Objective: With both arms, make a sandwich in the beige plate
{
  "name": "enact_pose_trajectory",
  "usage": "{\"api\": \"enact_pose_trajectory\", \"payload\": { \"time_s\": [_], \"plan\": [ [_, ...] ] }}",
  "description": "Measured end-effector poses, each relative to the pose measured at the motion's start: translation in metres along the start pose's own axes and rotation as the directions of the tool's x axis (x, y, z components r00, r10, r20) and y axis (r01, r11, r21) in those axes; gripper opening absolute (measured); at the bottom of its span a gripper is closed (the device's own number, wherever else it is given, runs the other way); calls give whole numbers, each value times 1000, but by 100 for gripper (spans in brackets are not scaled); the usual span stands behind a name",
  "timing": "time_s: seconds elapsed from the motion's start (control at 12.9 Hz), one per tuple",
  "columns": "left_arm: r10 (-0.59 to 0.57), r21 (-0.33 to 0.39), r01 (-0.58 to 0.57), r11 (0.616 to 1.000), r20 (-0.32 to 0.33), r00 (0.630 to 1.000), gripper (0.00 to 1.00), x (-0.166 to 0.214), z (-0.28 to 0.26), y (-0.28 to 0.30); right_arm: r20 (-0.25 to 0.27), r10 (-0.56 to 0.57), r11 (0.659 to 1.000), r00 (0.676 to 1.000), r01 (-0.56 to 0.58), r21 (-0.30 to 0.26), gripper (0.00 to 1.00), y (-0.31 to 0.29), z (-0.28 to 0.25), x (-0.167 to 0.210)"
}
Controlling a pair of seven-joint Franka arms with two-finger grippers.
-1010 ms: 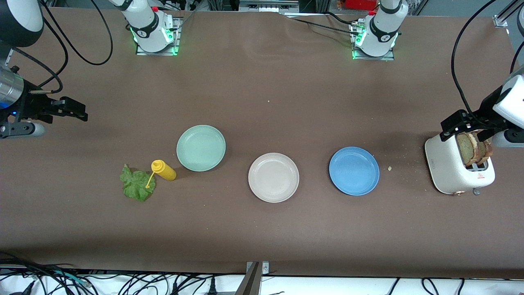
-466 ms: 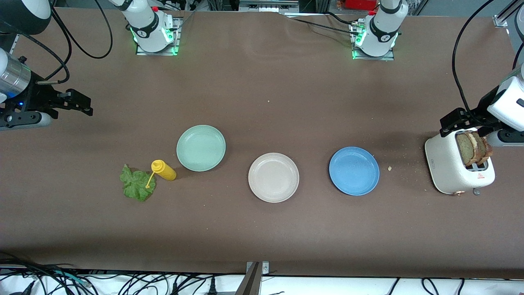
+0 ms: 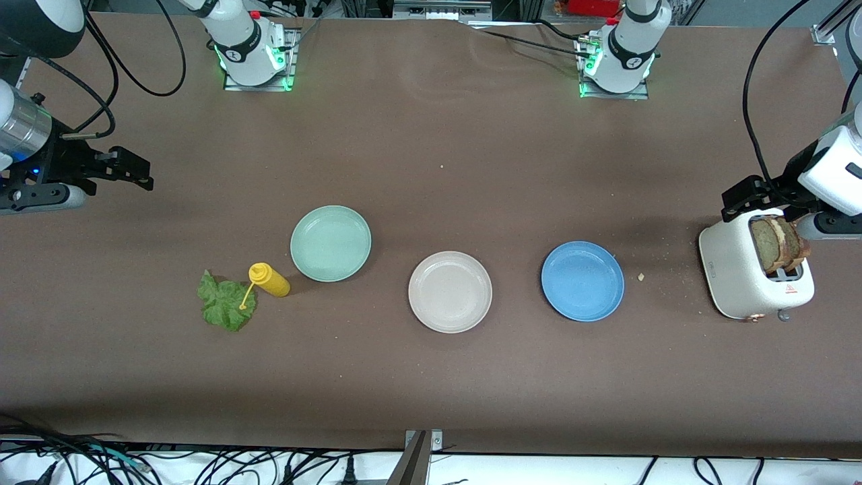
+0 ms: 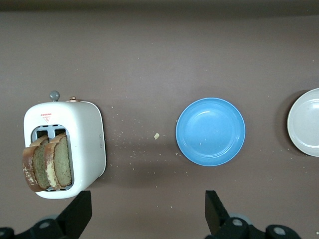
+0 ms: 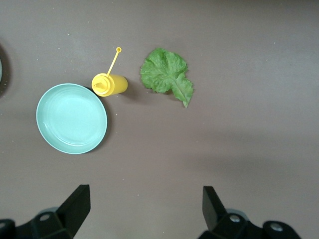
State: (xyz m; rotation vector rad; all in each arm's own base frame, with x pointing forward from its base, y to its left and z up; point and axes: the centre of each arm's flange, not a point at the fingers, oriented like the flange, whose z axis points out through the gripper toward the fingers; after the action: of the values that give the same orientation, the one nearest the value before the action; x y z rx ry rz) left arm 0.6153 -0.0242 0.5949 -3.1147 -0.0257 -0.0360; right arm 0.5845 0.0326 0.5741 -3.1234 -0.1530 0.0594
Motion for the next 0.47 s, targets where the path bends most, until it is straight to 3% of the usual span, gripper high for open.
{"api": "enact_pose_trajectory", "payload": {
  "time_s": [0.47],
  "plan": [
    [2, 2, -3, 1000, 34, 999, 100, 2, 11, 2, -2, 0, 1000, 1000, 0, 0, 100, 0, 0, 0]
  ]
}}
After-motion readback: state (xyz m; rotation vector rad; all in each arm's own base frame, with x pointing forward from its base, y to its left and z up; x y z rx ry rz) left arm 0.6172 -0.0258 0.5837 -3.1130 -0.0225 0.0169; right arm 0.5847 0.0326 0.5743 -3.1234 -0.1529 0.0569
